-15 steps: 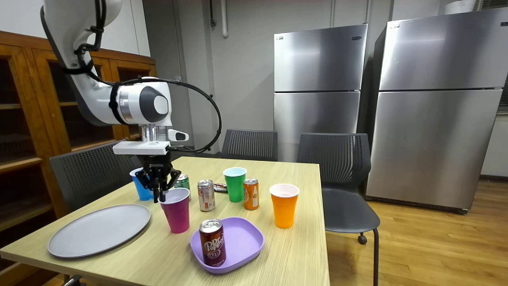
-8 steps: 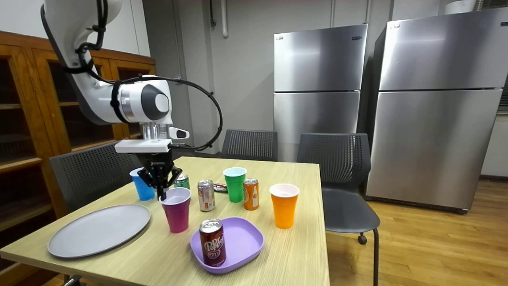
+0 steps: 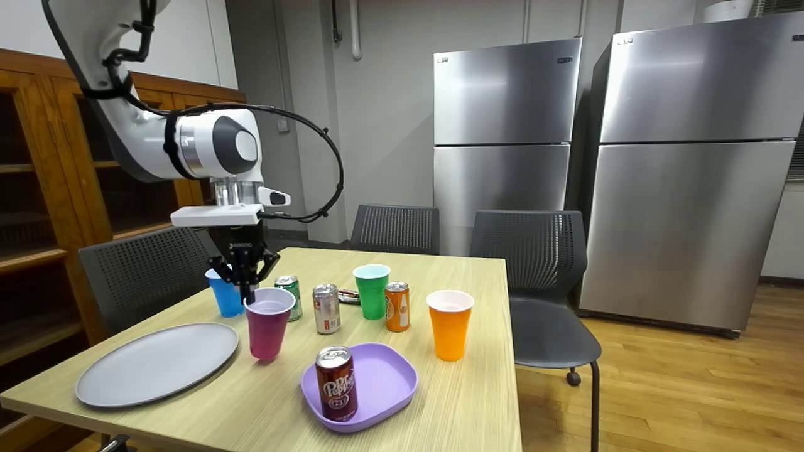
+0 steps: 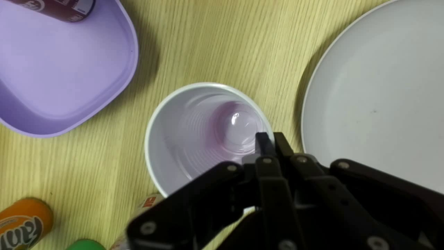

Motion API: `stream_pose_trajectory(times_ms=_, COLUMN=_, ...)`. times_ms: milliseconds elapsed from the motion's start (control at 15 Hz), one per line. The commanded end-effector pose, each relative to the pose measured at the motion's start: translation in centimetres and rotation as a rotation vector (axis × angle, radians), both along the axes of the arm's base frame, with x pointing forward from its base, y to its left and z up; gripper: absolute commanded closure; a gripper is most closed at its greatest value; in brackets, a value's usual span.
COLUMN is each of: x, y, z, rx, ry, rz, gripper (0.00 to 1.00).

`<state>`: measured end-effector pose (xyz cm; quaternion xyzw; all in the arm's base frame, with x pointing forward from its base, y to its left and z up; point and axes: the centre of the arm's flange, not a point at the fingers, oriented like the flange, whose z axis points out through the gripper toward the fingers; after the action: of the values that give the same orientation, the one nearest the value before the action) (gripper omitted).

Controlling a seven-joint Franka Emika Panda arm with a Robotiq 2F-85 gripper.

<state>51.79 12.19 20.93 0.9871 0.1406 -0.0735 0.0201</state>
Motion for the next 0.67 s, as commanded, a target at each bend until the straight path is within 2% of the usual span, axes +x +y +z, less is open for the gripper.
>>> stream_pose_trajectory(times_ms=0, x=-0.8, y=2.2, z=3.2, rx=-0.025, ry=0.012, rz=0.06, gripper=0.99)
stream_pose_trajectory(times_ms=600, x=-3.9, y=10.0, z=7.1, rx=-0.058, ry=0.03, rz=0.201, gripper=0.99)
